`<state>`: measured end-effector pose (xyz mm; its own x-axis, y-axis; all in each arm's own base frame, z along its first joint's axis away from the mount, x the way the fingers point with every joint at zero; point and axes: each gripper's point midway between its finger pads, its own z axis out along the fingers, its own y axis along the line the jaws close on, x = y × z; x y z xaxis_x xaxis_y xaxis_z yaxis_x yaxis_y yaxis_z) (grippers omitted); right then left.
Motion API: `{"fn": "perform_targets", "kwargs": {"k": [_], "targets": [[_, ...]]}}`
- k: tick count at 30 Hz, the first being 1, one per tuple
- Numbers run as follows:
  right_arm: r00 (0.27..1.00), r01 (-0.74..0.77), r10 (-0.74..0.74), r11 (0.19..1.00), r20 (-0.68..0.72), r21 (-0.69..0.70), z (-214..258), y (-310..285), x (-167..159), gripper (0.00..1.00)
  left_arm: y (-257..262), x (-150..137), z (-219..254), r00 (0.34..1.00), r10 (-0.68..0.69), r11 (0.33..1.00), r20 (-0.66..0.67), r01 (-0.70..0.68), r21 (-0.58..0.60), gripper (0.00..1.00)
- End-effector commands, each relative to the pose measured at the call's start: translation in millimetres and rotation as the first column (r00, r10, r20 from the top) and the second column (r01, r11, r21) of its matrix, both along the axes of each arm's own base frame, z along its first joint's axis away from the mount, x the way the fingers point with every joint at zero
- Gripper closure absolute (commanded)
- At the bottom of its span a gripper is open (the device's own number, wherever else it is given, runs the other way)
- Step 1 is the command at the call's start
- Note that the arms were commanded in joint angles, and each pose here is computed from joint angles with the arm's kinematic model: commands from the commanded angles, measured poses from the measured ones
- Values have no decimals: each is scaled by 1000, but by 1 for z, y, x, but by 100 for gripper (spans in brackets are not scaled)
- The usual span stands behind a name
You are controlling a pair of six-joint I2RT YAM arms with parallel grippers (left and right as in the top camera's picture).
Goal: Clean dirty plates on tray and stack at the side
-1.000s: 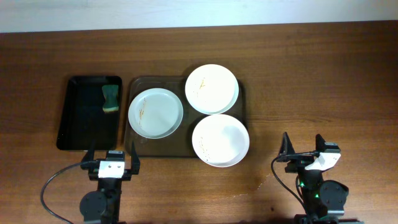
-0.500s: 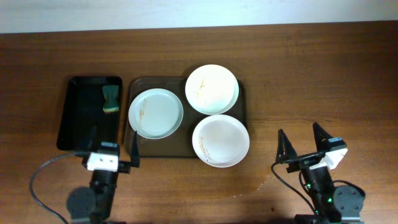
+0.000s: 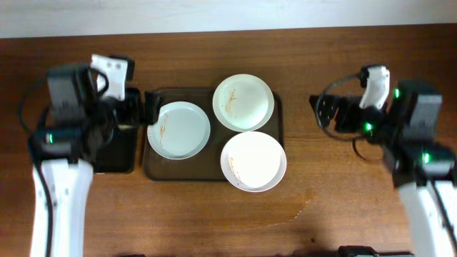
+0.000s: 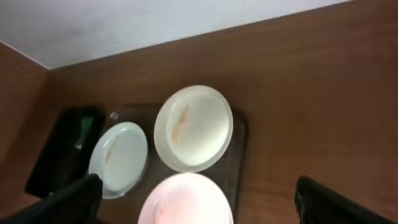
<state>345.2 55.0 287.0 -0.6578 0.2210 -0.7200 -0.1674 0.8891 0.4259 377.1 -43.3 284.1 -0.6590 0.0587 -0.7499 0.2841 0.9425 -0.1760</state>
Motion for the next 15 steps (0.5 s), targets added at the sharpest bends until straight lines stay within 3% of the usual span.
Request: {"fn": "perform_targets", "kwargs": {"k": [1, 8, 11, 13, 15], "targets": [[999, -31, 31, 999, -23, 12, 7, 4, 27, 1, -7, 16, 1, 996, -26, 999, -89, 23, -40, 1], [985, -136, 148, 982, -89, 131, -29, 52, 63, 2, -7, 23, -8, 994, -28, 999, -108, 23, -43, 1], [976, -154, 165, 985, -144, 81, -37, 100, 69, 1, 28, 26, -17, 969, 170, 982, -177, -182, -53, 1], [966, -160, 160, 987, -201, 15, -42, 133, 72, 2, 65, 26, -19, 931, 307, 944, -195, -324, -57, 1], [960, -154, 140, 987, -243, -36, -51, 165, 76, 2, 109, 21, -25, 862, 466, 881, -200, -472, 20, 1]]}}
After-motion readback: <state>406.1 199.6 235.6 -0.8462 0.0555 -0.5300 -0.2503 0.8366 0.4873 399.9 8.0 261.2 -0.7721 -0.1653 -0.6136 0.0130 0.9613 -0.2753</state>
